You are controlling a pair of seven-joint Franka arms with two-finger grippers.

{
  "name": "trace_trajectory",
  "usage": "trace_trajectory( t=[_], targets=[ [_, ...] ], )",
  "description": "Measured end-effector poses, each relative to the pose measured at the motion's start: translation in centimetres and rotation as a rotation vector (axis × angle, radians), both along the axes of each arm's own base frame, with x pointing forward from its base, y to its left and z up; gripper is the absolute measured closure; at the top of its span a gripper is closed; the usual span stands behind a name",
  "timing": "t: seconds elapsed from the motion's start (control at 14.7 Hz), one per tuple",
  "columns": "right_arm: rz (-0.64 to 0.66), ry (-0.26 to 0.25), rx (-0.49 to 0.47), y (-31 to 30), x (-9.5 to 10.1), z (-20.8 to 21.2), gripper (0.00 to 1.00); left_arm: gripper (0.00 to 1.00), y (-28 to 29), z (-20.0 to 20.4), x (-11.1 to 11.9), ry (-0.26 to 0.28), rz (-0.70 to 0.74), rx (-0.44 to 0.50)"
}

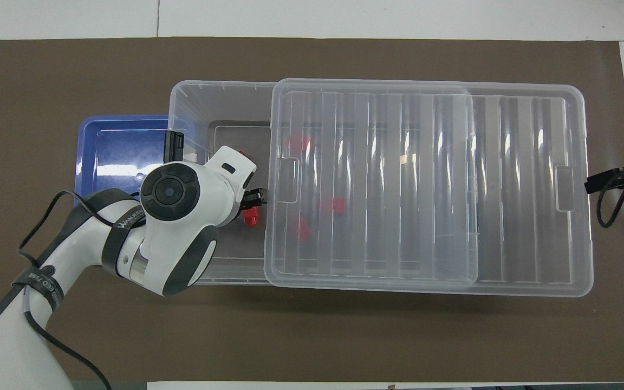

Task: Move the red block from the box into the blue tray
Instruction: 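Reach the left gripper into the open box toward a red block, then close the left gripper on the red block and lift it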

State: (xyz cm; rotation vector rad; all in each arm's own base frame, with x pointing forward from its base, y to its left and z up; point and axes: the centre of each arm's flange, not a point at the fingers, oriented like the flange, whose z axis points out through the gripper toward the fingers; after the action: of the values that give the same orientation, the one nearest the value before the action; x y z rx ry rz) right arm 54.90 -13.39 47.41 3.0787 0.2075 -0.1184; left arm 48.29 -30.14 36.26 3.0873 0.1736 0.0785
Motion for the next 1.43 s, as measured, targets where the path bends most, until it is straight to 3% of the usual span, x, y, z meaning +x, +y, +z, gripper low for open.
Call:
trace_trajectory(
  t=[0.34,0.48,0.54,0.81,0.88,1.15,1.43],
  targets=[
    [0.006,-0.014,-0.004,0.3,0.4,0.7,0.0,0.0,-1.4,-3.6,-0.4,0.017,-0.023,0.007],
    [0.009,-0.019,-0.006,0.4,0.7,1.0,0.0,0.04,-1.5,-4.0,-0.5,0.02,-0.026,0.009],
    [0.009,-0.019,-0.006,0.4,0.8,1.1,0.0,0.11,-1.6,-4.0,-0.5,0.021,-0.027,0.01],
    [0.003,-0.012,-0.007,1.0,1.4,2.0,0.0,0.6,-1.6,-4.2,-0.8,0.027,-0.014,0.013],
    [-0.003,-0.008,-0.008,1.6,1.6,2.3,0.0,0.66,-1.7,-4.3,-0.8,0.028,-0.007,0.013],
    [-0.014,0.001,-0.01,3.9,2.5,4.0,0.0,0.66,-1.4,-3.6,-0.8,0.026,0.011,0.012],
    [-0.008,0.0,-0.01,4.6,2.7,4.5,0.0,0.66,0.0,1.9,-1.3,0.038,0.026,0.026]
  ],
)
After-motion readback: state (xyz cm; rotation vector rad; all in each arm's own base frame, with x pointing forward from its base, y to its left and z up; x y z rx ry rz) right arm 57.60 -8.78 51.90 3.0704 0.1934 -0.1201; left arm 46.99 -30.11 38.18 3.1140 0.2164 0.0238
